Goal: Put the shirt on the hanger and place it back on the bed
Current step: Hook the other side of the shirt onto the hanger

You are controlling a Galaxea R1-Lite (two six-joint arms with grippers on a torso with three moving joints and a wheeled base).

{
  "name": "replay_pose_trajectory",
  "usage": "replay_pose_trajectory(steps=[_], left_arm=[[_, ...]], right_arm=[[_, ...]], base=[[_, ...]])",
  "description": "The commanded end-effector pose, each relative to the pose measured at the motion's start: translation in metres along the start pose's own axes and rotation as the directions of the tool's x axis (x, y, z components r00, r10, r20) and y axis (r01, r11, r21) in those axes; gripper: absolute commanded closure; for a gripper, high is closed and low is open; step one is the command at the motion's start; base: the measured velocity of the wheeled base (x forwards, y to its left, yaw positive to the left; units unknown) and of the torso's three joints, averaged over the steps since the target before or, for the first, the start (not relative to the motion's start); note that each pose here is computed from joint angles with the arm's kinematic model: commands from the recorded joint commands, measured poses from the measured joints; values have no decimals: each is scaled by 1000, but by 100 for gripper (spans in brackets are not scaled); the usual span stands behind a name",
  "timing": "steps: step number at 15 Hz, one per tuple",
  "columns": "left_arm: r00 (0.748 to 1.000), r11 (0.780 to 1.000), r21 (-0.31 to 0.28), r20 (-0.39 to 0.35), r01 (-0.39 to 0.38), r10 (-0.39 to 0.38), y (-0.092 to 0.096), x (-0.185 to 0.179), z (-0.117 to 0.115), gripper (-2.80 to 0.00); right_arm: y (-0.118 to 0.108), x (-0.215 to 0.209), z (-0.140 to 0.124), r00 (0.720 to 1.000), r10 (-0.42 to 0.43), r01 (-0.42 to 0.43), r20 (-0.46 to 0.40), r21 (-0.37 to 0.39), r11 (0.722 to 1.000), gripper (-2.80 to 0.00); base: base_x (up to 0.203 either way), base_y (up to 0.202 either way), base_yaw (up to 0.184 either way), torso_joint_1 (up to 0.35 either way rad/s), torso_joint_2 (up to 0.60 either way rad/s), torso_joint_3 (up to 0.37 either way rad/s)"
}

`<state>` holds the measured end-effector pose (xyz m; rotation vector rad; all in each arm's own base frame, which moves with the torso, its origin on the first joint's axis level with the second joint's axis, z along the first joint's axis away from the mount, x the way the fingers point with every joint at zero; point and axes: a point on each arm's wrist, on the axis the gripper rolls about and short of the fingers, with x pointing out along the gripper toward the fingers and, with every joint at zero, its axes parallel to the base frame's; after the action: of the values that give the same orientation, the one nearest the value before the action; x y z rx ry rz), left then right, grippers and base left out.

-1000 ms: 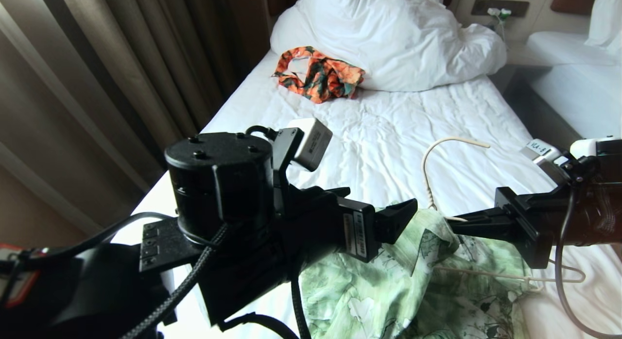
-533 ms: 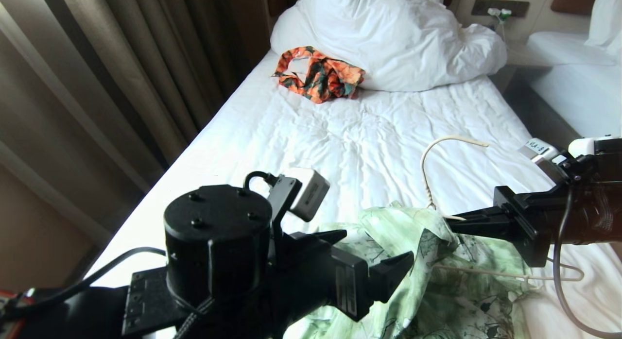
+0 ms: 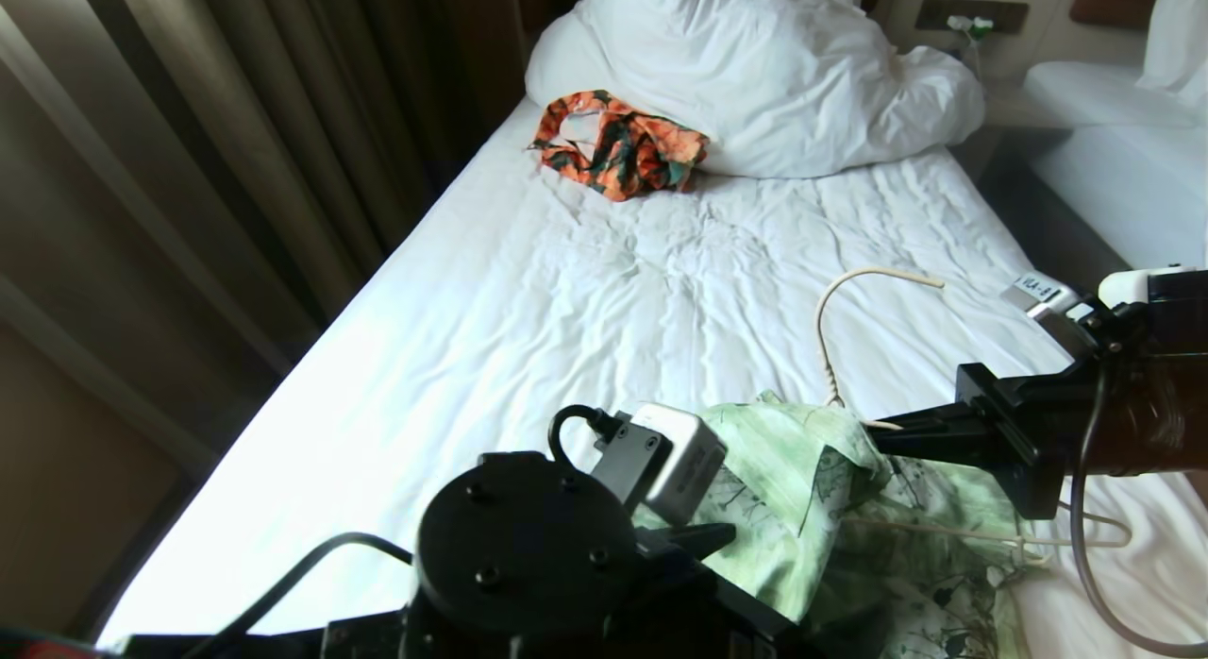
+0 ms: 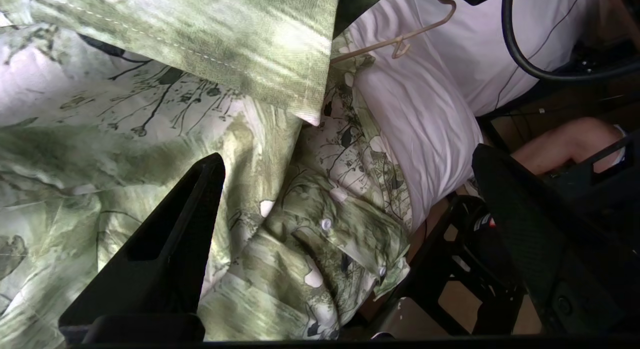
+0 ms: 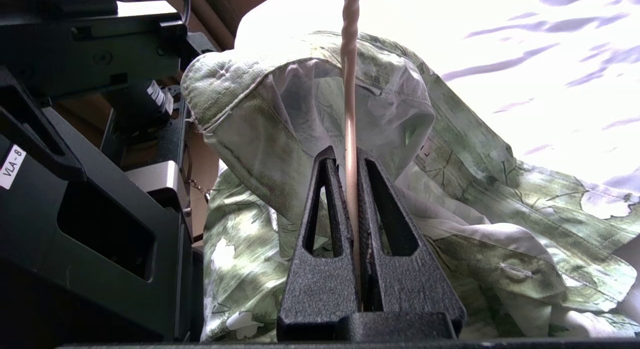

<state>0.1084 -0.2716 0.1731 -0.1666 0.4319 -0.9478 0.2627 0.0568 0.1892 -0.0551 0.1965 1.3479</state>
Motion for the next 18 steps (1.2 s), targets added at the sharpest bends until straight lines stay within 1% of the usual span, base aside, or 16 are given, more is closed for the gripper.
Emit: replay_pose_trajectory(steps=[1, 3, 5, 6, 9, 12, 16, 18], left_arm=[[1000, 1000, -1, -6, 0, 0, -4, 14, -1, -280], [1000, 1000, -6, 20, 6, -6, -8, 23, 7, -280], [999, 1000, -7, 37, -6, 7, -6, 28, 12, -280], [998, 1000, -13, 59, -10, 11, -4, 27, 18, -280], [990, 999, -28, 137, -15, 19, 1, 16, 41, -280], [979, 1000, -28, 203, 3, 2, -1, -4, 60, -280], [975, 1000, -18, 224, 17, -13, -7, 2, 68, -280], [977, 1000, -12, 214, 26, -23, -13, 10, 71, -280]], right_arm=[[0, 0, 0, 1000, 6, -6, 2, -2, 1000, 0], [0, 0, 0, 1000, 5, -5, 3, -4, 1000, 0], [0, -1, 0, 1000, 4, -4, 4, -7, 1000, 0], [0, -1, 0, 1000, 2, -2, 4, -5, 1000, 0], [-1, -1, 0, 1000, 2, -2, 4, -5, 1000, 0], [-1, -1, 0, 1000, 2, -2, 3, -4, 1000, 0], [1, 0, 0, 1000, 7, -7, 2, -3, 1000, 0], [1, 0, 0, 1000, 7, -7, 2, -3, 1000, 0]], base=[[0, 0, 0, 0, 0, 0], [0, 0, 0, 0, 0, 0], [0, 0, 0, 0, 0, 0], [0, 0, 0, 0, 0, 0], [0, 0, 0, 0, 0, 0], [0, 0, 0, 0, 0, 0], [0, 0, 0, 0, 0, 0], [0, 0, 0, 0, 0, 0]])
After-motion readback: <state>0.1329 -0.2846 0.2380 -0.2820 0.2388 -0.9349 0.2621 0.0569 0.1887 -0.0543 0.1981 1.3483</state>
